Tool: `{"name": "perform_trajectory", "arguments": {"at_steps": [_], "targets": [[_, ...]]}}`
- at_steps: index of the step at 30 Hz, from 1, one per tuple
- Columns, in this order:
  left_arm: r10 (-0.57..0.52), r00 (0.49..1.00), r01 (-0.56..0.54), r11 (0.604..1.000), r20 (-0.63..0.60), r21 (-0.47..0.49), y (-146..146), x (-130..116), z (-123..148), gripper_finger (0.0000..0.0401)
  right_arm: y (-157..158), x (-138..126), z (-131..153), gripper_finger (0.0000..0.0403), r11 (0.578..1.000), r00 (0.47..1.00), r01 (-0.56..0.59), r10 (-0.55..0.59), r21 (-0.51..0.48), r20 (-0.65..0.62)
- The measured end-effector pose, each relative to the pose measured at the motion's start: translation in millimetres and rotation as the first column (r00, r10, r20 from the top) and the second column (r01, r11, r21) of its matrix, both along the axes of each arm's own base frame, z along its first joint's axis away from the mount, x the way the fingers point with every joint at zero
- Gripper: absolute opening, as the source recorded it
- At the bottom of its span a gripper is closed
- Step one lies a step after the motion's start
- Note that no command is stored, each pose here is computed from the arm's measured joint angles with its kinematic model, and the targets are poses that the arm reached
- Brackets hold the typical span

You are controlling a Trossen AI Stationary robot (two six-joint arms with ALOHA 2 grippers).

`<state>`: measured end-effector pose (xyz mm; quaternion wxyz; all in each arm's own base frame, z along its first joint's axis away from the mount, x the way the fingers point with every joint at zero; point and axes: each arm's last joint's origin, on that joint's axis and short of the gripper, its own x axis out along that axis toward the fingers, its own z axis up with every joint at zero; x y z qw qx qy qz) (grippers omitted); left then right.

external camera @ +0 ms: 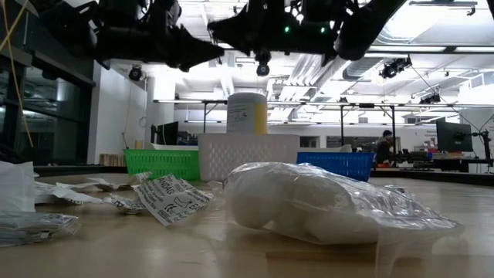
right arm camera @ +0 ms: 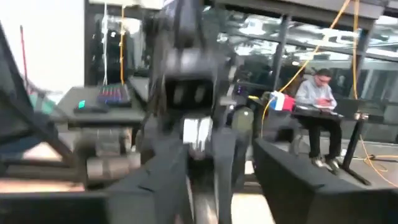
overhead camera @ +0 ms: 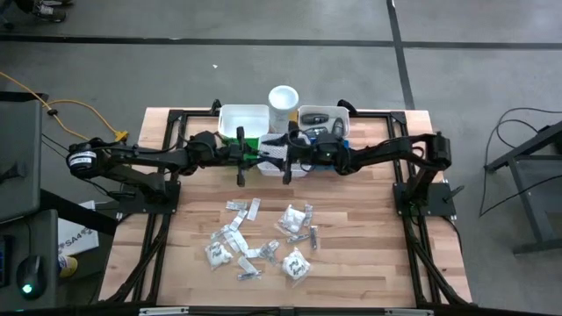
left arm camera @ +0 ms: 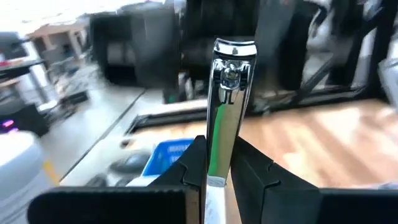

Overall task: Pick & Place Travel size toiletries
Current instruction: Put the silver nail cutter into the top left white bin

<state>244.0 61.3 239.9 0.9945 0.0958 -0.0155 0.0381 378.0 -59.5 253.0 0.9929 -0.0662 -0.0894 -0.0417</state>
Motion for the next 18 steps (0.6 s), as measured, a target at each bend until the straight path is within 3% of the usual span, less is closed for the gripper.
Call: {"name": "perform_trajectory", "arguments": {"at_steps": [4,8,14,18], "targets": [[0.175,0.984,-0.173,0.984,-0.042,0.046,5,-1,-4,0.0043,4,-12,19,0.0257,0.997,0.995,0.077,-0.075,0.028,-0.064],[0.351,0.931,-0.343,0.935,-0.100,0.089,22,-6,-9,0.0043,8,-28,33,0.0295,0.984,0.970,0.174,-0.164,0.040,-0.179],[0.543,0.800,-0.543,0.836,-0.257,0.078,71,-20,-4,0.0043,11,-52,48,0.0305,0.962,0.925,0.267,-0.241,0.052,-0.293],[0.600,0.697,-0.623,0.778,-0.393,0.083,101,-28,-5,0.0043,15,-59,51,0.0300,0.958,0.911,0.284,-0.255,0.043,-0.325]]}}
